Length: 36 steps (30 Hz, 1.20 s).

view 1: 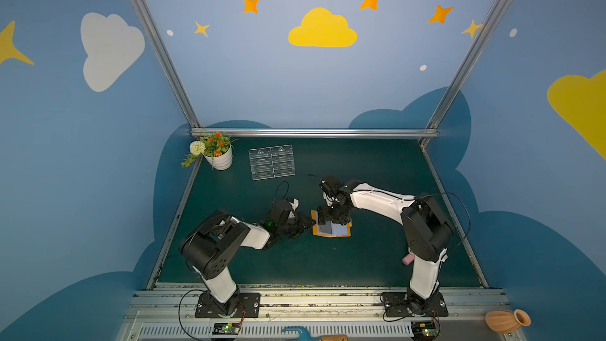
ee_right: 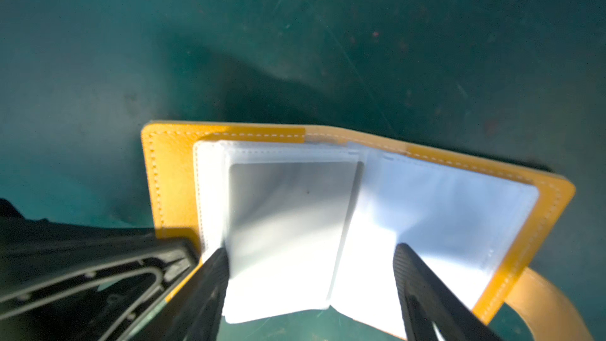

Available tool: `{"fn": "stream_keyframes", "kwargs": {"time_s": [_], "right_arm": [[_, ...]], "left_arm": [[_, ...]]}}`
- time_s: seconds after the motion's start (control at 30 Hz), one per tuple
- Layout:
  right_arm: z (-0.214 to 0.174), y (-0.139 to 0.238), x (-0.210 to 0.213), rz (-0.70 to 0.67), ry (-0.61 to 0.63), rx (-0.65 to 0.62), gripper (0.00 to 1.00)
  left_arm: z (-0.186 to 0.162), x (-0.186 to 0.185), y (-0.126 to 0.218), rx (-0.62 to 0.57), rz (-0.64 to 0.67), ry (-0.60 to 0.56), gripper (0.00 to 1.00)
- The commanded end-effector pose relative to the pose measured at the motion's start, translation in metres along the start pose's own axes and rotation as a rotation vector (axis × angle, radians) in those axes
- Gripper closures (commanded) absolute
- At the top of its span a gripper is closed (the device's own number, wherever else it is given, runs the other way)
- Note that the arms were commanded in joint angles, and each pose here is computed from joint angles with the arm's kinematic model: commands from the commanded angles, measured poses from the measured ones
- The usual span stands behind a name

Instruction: Take the credit cards out of the card holder

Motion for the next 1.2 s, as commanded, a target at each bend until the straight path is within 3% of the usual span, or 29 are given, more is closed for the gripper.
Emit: {"fn": "stream_keyframes", "kwargs": {"time_s": [0.0, 0.67, 1.07, 1.13, 1.17], "right_arm": [[-0.003, 0.004, -0.015, -0.053, -0.030, -0.003, 0.27], [-0.003, 0.013, -0.032, -0.053, -0.070, -0.019, 0.34], [-0.004, 0.022, -0.050, -0.058, -0.107, -0.036, 0.33], [-0.004, 0.025, -0.054, -0.057, -0.116, -0.046, 0.31], [-0.004, 0.028, -0.056, -0.047, -0.121, -0.054, 0.31]], "left_arm": [[0.004, -0.003, 0.002, -0.017, -0.012, -0.027, 0.96], [0.003, 0.001, 0.002, -0.012, -0.004, -0.024, 0.96], [0.001, 0.004, 0.003, -0.008, 0.005, -0.023, 0.96], [0.001, 0.004, 0.004, -0.014, 0.011, -0.022, 0.92], [0.000, 0.005, 0.005, -0.015, 0.015, -0.020, 0.85]]}}
Point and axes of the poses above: each gripper's point midway between its finger pads, its own y axis back along the fingers, its own x axis along the line the jaws close on, z = x × y, the point moved 7 cm from there along y, back along the fingers, and after that the axes turned 7 degrees about -y, right-handed, at the moved point
